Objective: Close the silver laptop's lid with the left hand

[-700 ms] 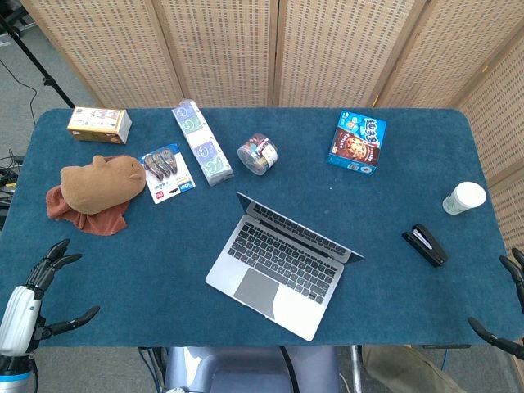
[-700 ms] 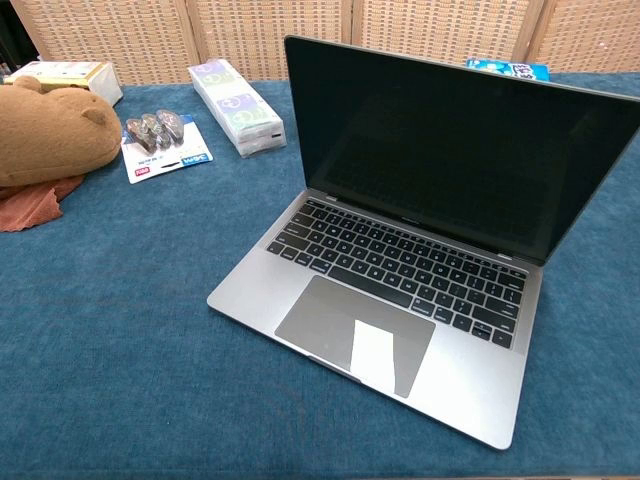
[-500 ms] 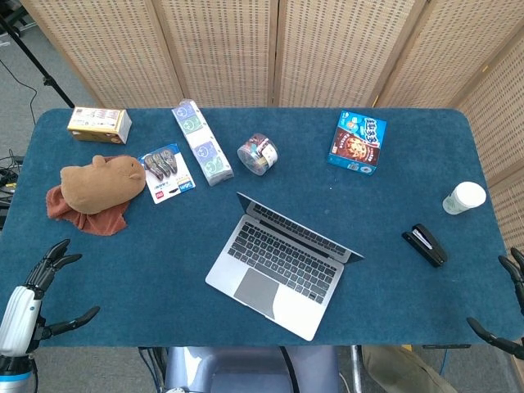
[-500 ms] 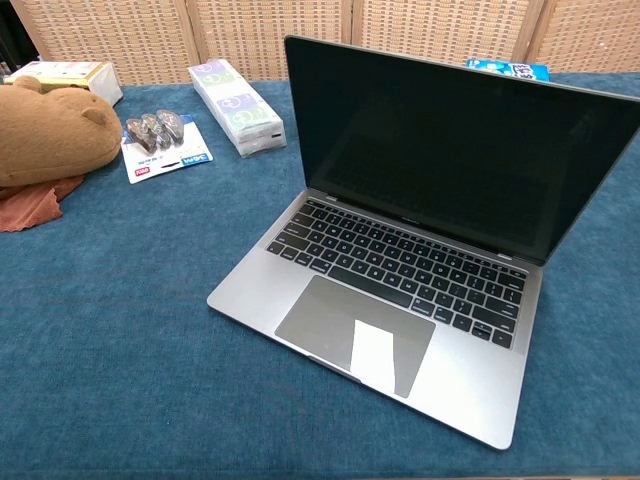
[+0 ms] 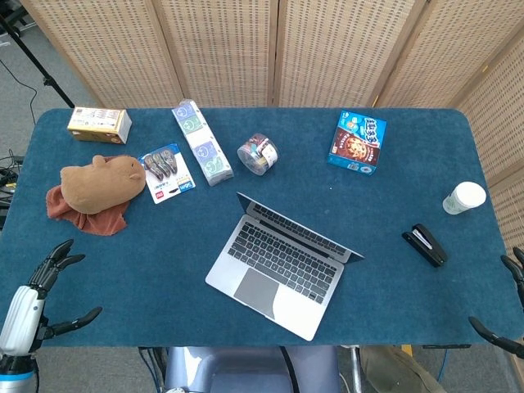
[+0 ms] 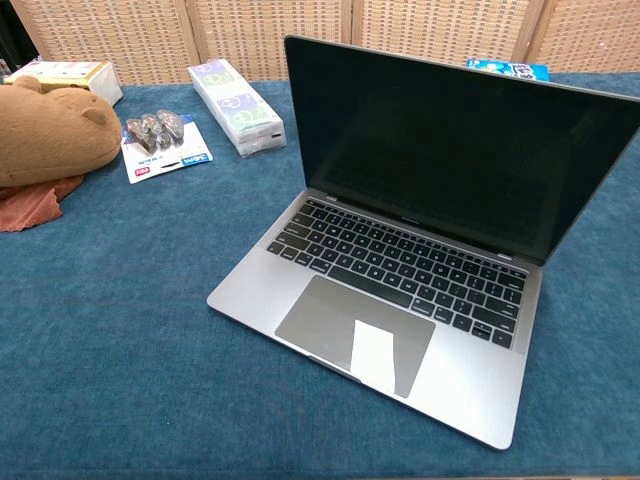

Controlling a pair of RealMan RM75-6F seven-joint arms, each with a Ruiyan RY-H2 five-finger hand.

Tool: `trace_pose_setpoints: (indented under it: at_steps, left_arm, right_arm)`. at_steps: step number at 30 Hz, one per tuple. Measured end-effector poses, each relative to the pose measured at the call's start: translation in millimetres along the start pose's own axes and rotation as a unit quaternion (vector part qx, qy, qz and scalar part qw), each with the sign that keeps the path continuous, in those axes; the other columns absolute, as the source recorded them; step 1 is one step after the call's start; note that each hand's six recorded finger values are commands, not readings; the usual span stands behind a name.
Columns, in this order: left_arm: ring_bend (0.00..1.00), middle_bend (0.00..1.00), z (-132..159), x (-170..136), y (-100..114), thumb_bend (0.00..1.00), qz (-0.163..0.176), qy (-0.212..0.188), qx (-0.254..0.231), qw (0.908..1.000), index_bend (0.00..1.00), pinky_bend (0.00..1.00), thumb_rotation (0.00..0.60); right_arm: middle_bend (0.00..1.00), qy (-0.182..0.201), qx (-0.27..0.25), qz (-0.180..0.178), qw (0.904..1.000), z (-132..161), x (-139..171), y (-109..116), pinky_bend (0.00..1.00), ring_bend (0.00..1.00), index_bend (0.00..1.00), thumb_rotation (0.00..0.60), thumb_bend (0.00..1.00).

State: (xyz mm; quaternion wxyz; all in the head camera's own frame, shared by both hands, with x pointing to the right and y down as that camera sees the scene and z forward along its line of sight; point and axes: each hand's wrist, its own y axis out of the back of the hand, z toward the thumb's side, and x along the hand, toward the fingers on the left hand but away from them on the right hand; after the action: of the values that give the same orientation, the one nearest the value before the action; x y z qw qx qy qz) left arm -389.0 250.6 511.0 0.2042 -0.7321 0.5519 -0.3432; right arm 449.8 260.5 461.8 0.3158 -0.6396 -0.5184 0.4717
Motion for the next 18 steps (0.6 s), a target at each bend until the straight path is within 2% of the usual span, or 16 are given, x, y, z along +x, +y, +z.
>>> trace_pose_setpoints:
  at_steps: [12, 18]
  left_arm:
    - [0.14, 0.12, 3.1, 5.6, -7.7, 0.12, -0.013, -0.011, -0.005, 0.9998, 0.23, 0.18, 0.600]
    - [0.14, 0.12, 4.5, 20.8, -15.0, 0.12, -0.038, -0.033, -0.006, 0.9987, 0.23, 0.18, 0.600]
  right_arm:
    - [0.00, -0.011, -0.002, -0.004, 0.9999, -5.6, 2.0, 3.0, 0.00, 0.00, 0.00, 0.600, 0.19]
    - [0.00, -0.019, 0.001, -0.005, 0.9998, -8.8, 5.6, 4.5, 0.00, 0.00, 0.00, 0.600, 0.19]
